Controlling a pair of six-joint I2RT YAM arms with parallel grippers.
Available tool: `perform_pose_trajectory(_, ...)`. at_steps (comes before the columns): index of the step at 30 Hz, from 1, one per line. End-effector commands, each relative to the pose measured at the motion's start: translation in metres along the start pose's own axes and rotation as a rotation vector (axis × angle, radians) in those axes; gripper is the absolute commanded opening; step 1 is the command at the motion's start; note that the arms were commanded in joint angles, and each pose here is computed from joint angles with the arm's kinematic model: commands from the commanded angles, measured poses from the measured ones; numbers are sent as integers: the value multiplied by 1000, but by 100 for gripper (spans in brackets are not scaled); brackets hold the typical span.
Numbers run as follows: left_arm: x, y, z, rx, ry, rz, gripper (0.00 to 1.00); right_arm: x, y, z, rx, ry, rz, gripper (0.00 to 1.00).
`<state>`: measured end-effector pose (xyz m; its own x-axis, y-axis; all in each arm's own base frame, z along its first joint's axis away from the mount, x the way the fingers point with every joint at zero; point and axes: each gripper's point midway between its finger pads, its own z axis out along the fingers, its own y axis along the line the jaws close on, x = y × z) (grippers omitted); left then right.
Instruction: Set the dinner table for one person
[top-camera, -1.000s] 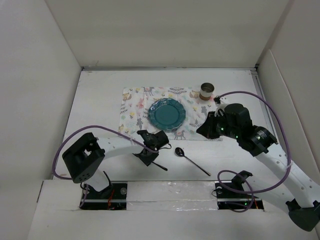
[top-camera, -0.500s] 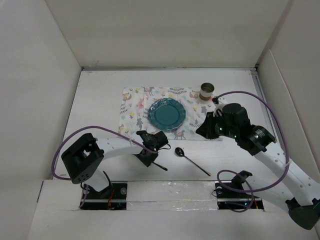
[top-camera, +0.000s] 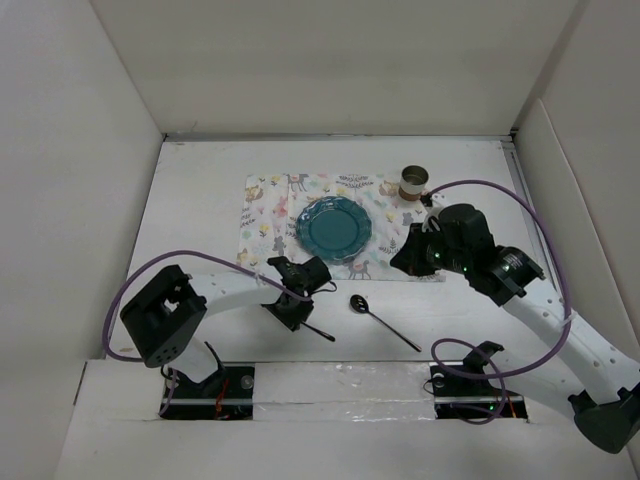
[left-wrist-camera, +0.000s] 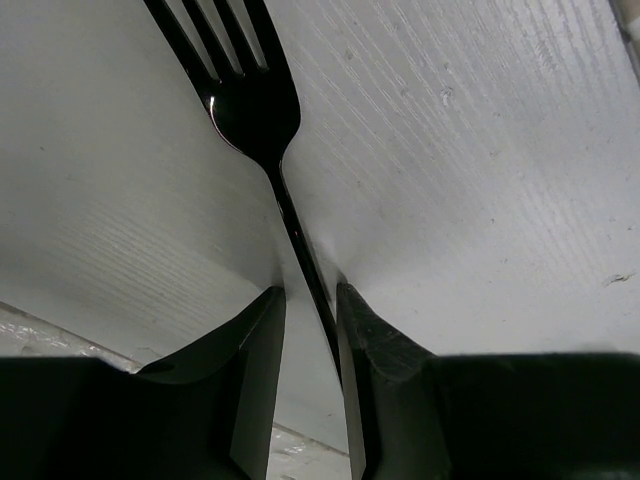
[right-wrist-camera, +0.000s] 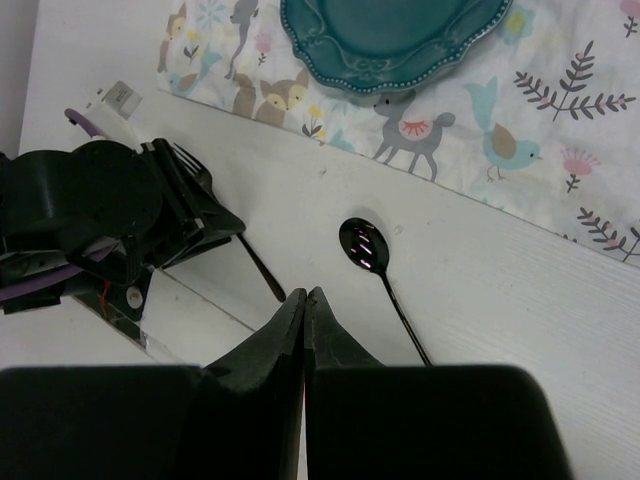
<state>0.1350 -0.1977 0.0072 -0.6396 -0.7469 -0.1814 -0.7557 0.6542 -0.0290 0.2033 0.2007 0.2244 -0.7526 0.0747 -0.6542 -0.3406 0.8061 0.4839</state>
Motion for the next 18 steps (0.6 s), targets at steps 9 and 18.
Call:
perform_pose_trajectory(9, -55, 47, 33, -179, -241, 15, 5, -19, 7, -9, -7, -59, -31, 4)
perform_pose_trajectory(18, -74, 22, 6, -124, -326, 128, 0, -23, 8, -11, -2, -63, -34, 4)
